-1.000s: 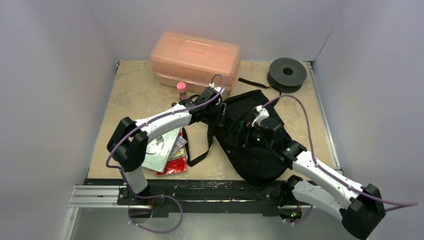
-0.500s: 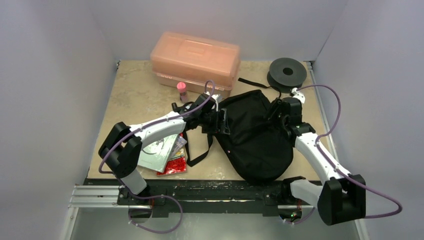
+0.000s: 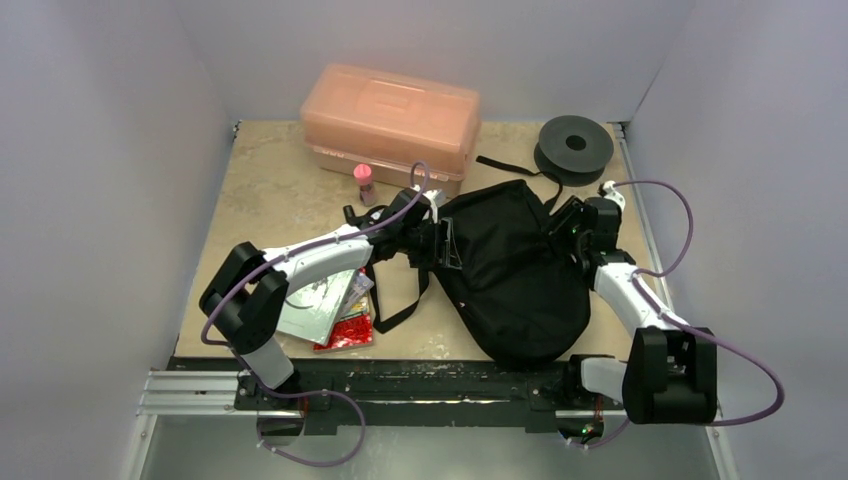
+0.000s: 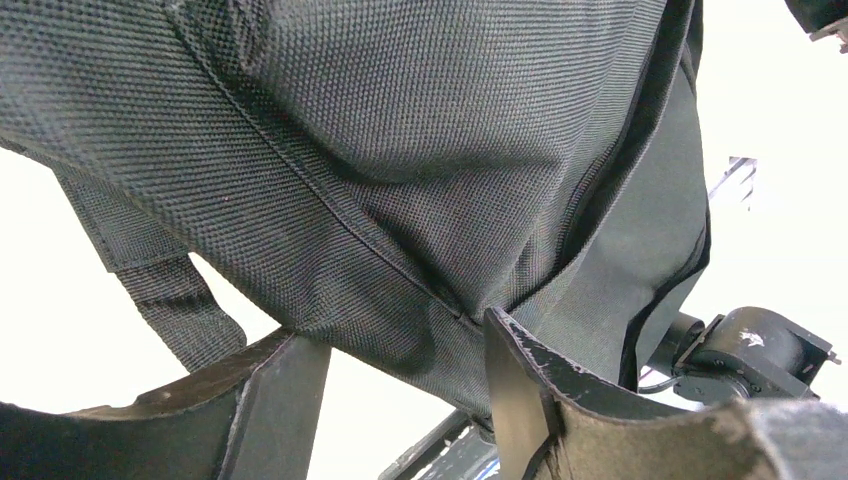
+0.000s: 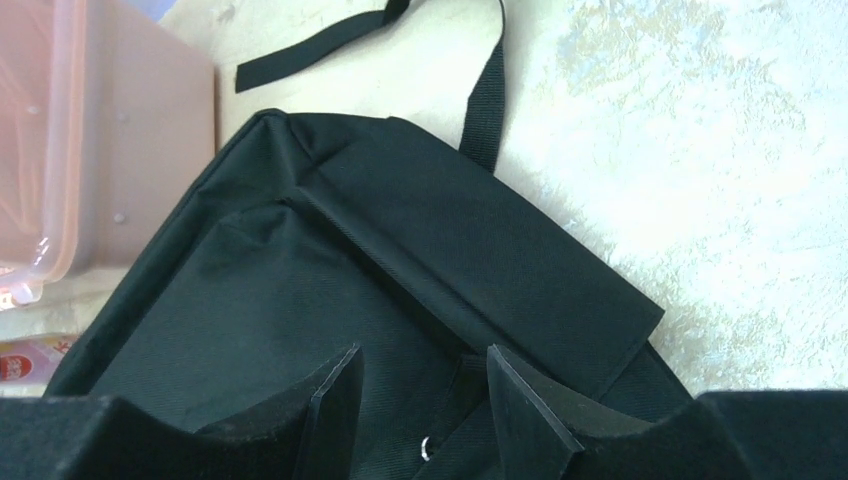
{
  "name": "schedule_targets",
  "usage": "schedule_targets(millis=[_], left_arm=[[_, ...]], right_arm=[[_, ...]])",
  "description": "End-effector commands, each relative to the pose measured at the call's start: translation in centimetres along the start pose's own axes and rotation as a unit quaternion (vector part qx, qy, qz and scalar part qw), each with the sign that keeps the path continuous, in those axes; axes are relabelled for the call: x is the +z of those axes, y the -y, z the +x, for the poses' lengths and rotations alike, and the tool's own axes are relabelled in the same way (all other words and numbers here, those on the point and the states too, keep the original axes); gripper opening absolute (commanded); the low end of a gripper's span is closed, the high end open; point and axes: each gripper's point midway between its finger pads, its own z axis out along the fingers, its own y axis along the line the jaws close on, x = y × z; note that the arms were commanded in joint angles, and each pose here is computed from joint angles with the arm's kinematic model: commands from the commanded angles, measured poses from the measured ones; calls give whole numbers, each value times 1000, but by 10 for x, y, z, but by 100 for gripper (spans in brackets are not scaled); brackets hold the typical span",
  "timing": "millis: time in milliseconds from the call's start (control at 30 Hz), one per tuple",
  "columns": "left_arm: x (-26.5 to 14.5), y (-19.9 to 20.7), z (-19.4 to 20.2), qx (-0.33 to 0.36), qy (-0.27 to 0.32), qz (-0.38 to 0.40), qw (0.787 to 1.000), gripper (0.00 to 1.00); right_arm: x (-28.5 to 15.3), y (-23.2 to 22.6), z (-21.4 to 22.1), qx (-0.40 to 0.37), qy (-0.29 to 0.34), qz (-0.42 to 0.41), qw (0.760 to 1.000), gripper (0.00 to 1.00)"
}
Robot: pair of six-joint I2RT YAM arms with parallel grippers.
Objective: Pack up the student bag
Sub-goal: Unzip the student bag at the center of the board.
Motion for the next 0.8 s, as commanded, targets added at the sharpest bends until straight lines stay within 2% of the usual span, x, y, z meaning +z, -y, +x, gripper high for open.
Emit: schedule_targets(millis=[0, 200, 233, 400, 533, 600, 767], left_arm=[[1, 11, -4, 11, 4, 29, 1000, 55], [3, 11, -3, 12, -1, 33, 999, 53], [3, 12, -2, 12, -2, 34, 999, 53], [3, 13, -2, 15, -5, 39, 999, 52], [5, 16, -4, 16, -4, 44, 999, 51], [7, 18, -4, 16, -4, 48, 999, 49], [11, 22, -9, 13, 3, 57, 998, 40]], right_arm=[[9, 0, -5, 17, 6, -30, 999, 52], [22, 5, 6, 22, -16, -35, 999, 52], [24, 5, 7, 20, -18, -39, 999, 42], [27, 3, 13, 6, -31, -49, 998, 31], [16, 1, 7, -3, -17, -54, 998, 14], [7, -3, 2, -6, -7, -62, 998, 1], [-6, -12, 11, -34, -25, -85, 996, 0]])
